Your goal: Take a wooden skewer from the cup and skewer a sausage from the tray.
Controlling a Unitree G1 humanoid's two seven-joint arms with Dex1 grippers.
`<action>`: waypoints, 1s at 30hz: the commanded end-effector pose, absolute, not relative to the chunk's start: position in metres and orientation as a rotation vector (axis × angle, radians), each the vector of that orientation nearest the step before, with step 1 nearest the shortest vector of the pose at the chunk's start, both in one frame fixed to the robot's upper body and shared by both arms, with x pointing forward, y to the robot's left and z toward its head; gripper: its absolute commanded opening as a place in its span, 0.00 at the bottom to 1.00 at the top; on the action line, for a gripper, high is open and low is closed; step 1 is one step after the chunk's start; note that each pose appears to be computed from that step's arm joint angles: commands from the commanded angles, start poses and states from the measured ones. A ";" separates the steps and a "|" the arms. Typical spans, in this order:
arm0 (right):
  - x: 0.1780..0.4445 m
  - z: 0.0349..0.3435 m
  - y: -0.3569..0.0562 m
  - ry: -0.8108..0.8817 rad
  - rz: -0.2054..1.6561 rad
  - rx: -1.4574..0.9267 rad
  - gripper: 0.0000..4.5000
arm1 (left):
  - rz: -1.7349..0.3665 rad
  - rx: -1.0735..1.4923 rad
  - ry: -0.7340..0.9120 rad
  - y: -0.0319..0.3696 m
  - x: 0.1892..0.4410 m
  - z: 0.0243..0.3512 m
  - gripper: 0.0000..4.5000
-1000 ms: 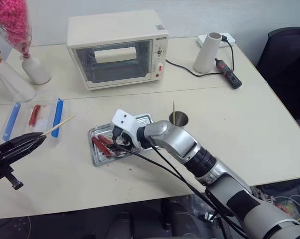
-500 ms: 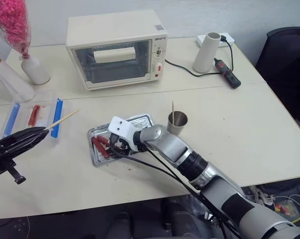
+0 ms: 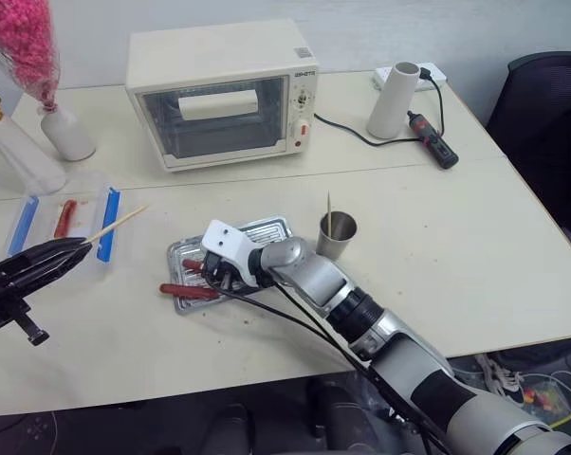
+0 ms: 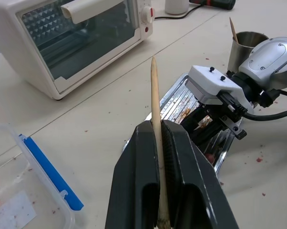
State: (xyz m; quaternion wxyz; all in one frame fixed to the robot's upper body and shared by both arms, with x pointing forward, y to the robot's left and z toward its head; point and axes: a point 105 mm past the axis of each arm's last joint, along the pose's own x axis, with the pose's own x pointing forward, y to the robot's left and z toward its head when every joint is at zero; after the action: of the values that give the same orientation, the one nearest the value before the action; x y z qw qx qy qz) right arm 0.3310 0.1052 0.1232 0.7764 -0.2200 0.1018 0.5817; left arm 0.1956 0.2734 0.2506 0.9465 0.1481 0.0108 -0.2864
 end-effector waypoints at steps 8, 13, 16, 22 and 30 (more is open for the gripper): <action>0.322 0.162 0.100 0.116 1.339 -0.425 0.18 | -0.652 0.351 -0.010 0.261 0.204 0.257 0.00; 0.309 0.213 0.055 0.044 1.485 -0.419 0.18 | -0.770 0.357 0.000 0.241 0.208 0.255 0.00; 0.303 0.227 0.018 0.043 1.556 -0.491 0.18 | -0.847 0.354 0.015 0.231 0.208 0.255 0.00; 0.284 0.253 -0.049 0.087 1.685 -0.557 0.18 | -1.098 0.381 0.024 0.194 0.204 0.266 0.00; 0.273 0.266 -0.072 0.103 1.674 -0.535 0.18 | -1.217 0.344 0.060 0.182 0.204 0.267 0.00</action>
State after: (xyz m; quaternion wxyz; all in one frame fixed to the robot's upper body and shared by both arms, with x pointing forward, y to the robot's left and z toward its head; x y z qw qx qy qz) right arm 0.2816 -0.0705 0.2547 0.6406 -0.2272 0.0677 0.7303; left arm 0.2059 0.1849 0.2633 0.8138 0.1585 0.0324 -0.5581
